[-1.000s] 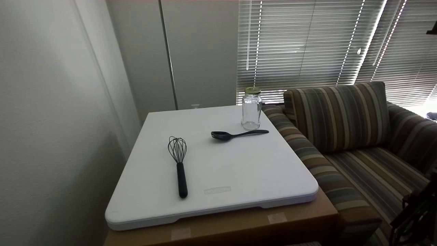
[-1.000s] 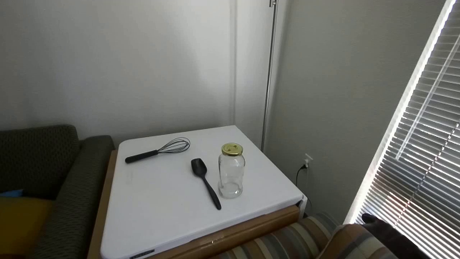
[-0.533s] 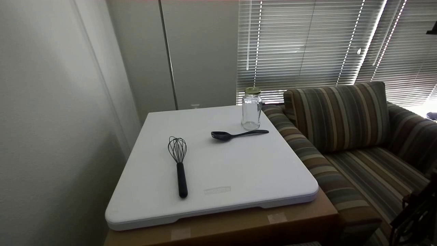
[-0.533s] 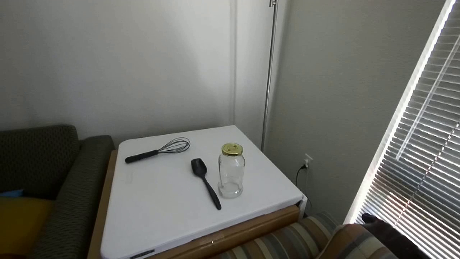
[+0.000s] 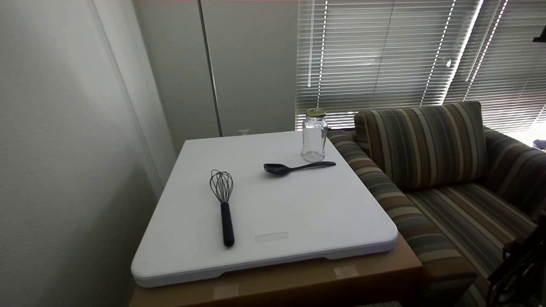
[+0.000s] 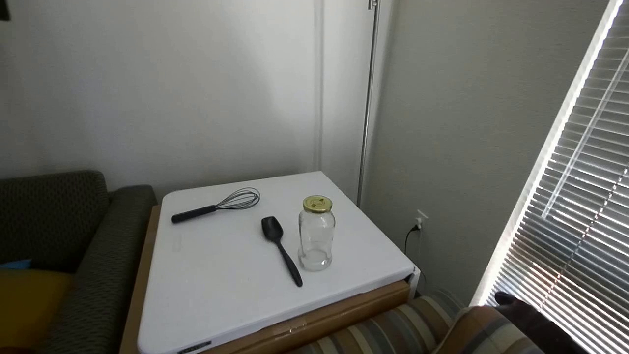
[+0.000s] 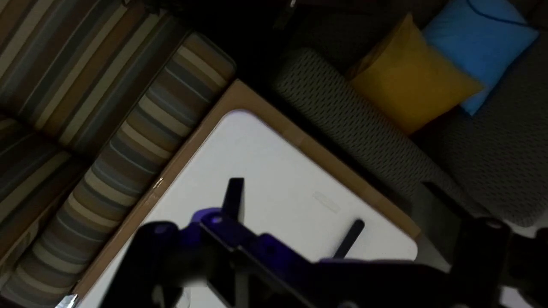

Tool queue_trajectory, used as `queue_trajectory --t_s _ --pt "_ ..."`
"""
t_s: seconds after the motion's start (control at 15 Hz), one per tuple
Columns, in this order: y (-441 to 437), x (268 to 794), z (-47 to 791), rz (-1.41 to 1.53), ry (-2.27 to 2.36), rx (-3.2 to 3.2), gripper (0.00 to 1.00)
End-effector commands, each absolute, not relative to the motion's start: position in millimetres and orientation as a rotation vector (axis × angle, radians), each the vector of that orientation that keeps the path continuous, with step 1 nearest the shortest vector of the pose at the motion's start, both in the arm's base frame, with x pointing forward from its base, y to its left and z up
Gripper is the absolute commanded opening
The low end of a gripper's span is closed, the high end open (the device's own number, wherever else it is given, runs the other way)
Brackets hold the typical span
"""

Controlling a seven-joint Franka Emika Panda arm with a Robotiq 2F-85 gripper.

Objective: Put the lid to the jar on the table

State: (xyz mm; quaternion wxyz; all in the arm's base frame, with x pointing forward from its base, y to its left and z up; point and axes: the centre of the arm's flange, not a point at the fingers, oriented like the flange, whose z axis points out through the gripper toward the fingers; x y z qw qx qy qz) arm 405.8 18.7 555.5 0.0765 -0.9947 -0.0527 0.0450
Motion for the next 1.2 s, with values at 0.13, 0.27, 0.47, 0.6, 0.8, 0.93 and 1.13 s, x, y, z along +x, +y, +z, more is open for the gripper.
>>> queue_trajectory --t_s 0.13,0.27,0.47,0.6,0.8,0.93,1.13 --pt "-27.0 467.5 505.6 0.058 -0.040 -3.065 1.00" --pt "-44.6 480.0 487.9 0.091 -0.002 -3.051 1.00" --pt "-31.5 464.5 490.5 0.098 -0.011 -3.054 1.00" --pt "-27.6 462.7 496.1 0.082 -0.022 -3.056 1.00" --pt "-28.8 465.5 498.0 0.064 -0.020 -3.053 1.00" --pt "-38.2 482.4 488.9 0.043 -0.017 -3.029 1.00" --pt "-50.2 516.3 474.7 -0.017 -0.028 -3.028 1.00"
